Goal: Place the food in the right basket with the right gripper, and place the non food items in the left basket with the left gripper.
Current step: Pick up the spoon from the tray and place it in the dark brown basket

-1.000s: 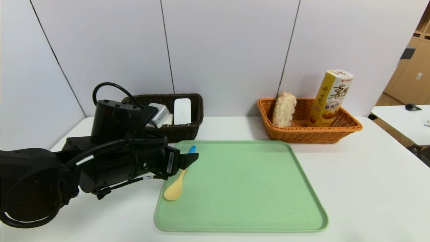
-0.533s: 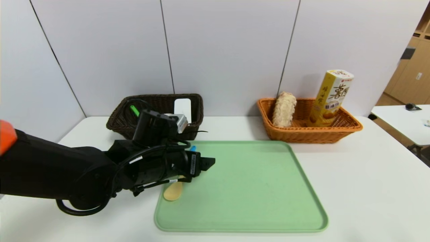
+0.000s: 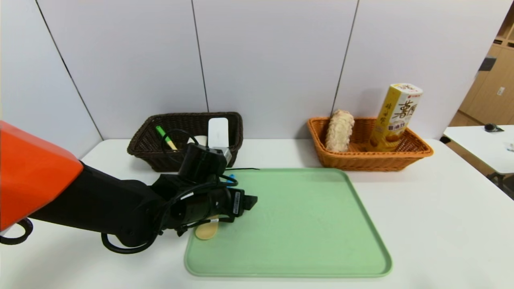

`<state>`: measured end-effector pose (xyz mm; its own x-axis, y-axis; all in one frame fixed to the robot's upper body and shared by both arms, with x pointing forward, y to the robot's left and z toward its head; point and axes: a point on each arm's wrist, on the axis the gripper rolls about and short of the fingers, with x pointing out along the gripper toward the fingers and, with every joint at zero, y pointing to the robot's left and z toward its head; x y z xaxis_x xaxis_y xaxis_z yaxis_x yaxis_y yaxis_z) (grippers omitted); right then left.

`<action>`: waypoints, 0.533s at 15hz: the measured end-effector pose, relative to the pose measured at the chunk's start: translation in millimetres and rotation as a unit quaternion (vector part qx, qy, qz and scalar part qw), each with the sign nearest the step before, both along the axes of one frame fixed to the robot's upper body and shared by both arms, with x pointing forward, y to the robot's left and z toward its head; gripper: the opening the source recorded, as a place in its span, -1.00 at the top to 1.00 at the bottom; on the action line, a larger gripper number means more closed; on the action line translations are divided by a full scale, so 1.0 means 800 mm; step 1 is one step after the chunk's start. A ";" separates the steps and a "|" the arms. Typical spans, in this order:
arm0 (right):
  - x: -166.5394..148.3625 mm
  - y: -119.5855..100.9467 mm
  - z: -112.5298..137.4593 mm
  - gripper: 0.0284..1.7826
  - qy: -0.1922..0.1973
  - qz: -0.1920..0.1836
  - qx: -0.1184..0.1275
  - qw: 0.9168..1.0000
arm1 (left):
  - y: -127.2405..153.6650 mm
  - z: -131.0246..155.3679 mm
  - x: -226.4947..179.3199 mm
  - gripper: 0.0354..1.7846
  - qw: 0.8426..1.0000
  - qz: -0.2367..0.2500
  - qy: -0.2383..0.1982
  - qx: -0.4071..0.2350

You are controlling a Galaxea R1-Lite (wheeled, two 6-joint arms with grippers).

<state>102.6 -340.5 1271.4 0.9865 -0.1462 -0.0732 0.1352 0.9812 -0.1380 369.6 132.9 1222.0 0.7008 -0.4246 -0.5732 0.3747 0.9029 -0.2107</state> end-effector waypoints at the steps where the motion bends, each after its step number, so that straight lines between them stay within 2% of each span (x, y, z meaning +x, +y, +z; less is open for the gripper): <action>1: 0.000 0.000 0.000 -0.90 0.000 0.000 0.000 1.000 | 0.000 -0.002 0.001 -0.89 1.000 -0.001 0.001 0.003; 6: 0.000 0.000 0.000 -0.90 0.000 0.000 0.000 1.000 | 0.000 -0.007 0.002 -0.89 1.000 -0.003 0.000 0.018; 8: 0.000 0.000 0.000 -0.90 0.000 0.000 0.000 1.000 | 0.001 -0.008 0.003 -0.51 1.000 -0.003 -0.002 0.024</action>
<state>102.6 -340.5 1271.5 0.9864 -0.1471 -0.0728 0.1361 0.9811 -0.1376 371.8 133.5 1215.5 0.7009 -0.4002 -0.5904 0.3806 0.9099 -0.1650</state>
